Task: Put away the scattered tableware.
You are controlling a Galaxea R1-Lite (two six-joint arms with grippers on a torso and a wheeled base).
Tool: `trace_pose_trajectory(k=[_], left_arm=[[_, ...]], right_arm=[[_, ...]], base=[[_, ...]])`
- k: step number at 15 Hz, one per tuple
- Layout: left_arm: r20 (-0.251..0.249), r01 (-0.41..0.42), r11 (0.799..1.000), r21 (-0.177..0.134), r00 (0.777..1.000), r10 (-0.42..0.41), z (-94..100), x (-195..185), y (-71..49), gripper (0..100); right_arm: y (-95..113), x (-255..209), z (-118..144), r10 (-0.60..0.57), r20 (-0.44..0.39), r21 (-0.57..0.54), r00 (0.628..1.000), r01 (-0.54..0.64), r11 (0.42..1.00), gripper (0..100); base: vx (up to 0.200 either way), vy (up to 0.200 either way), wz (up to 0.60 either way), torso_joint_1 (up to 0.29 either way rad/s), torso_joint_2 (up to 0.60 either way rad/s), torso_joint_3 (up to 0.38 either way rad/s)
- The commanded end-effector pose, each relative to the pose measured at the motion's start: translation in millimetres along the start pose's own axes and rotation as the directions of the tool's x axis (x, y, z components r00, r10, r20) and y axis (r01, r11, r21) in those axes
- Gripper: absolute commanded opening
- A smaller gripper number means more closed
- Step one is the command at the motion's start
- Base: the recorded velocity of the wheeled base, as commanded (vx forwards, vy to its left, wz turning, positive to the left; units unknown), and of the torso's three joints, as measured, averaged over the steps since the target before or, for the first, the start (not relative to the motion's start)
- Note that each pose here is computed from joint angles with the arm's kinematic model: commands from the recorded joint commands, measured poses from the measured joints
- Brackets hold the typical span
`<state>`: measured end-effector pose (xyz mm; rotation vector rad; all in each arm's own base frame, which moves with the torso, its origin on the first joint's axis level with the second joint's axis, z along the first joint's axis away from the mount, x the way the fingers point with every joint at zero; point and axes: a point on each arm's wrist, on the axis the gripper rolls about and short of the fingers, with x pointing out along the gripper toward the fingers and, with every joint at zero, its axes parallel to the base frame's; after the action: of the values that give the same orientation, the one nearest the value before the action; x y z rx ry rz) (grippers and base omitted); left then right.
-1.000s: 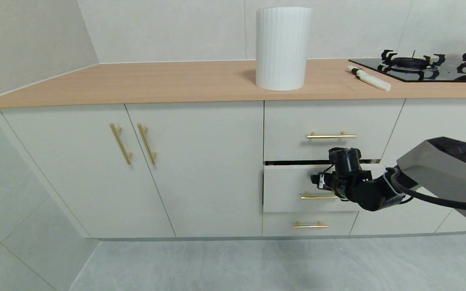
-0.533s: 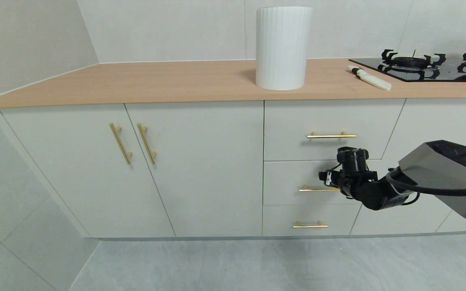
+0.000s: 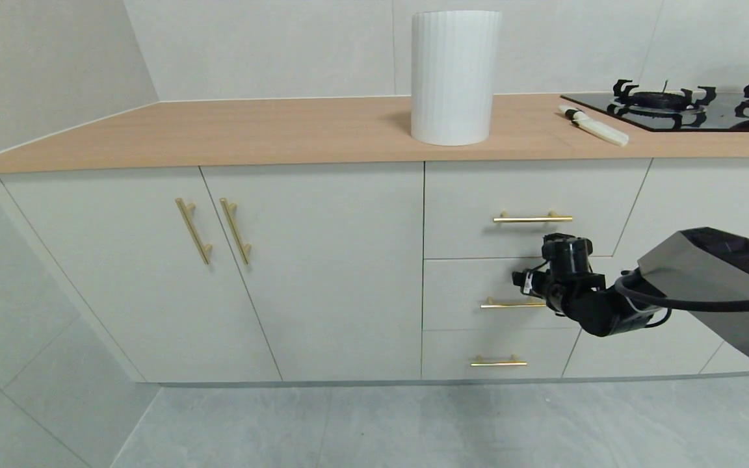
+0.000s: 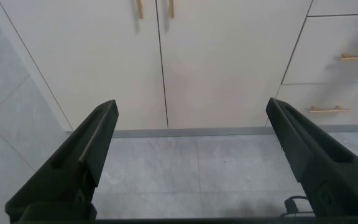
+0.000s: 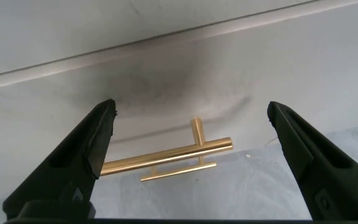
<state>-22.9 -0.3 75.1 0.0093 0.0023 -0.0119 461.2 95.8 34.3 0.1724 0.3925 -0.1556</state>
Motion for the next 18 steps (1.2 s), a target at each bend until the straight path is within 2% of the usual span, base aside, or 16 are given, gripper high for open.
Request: trace_pose_trajectory(k=[1,5,7,9,12,14,16,18], left_arm=[[-0.001,0.0,1.0,0.0,1.0,0.0,0.0,0,0.0,100],[-0.001,0.0,1.0,0.0,1.0,0.0,0.0,0,0.0,100],[-0.001,0.0,1.0,0.0,1.0,0.0,0.0,0,0.0,100],[-0.001,0.0,1.0,0.0,1.0,0.0,0.0,0,0.0,100],[-0.001,0.0,1.0,0.0,1.0,0.0,0.0,0,0.0,100],[-0.001,0.0,1.0,0.0,1.0,0.0,0.0,0,0.0,100],[-0.001,0.0,1.0,0.0,1.0,0.0,0.0,0,0.0,100],[-0.001,0.0,1.0,0.0,1.0,0.0,0.0,0,0.0,100]], right_arm=[[-2,2,1,-0.005,0.006,0.006,1.0,0.005,1.0,100],[-5,-13,8,-0.007,-0.006,0.0,1.0,0.007,1.0,100],[-11,-48,20,0.004,-0.016,-0.005,1.0,-0.004,1.0,100],[-20,-93,38,0.005,0.009,-0.006,1.0,-0.005,1.0,100],[-38,-187,66,0.03,0.102,0.016,0.994,-0.031,0.999,100],[-51,-234,70,0.034,0.157,0.004,0.987,-0.035,0.999,100],[-87,-313,54,0.005,0.249,-0.039,0.969,0.005,0.999,100],[-112,-362,38,0.006,0.344,-0.095,0.939,0.028,0.995,100]], base=[[0.0,0.0,0.0,0.0,0.0,0.0],[0.0,0.0,0.0,0.0,0.0,0.0],[0.0,0.0,0.0,0.0,0.0,0.0],[0.0,0.0,0.0,0.0,0.0,0.0],[0.0,0.0,0.0,0.0,0.0,0.0],[0.0,0.0,0.0,0.0,0.0,0.0],[0.0,0.0,0.0,0.0,0.0,0.0],[0.0,0.0,0.0,0.0,0.0,0.0]])
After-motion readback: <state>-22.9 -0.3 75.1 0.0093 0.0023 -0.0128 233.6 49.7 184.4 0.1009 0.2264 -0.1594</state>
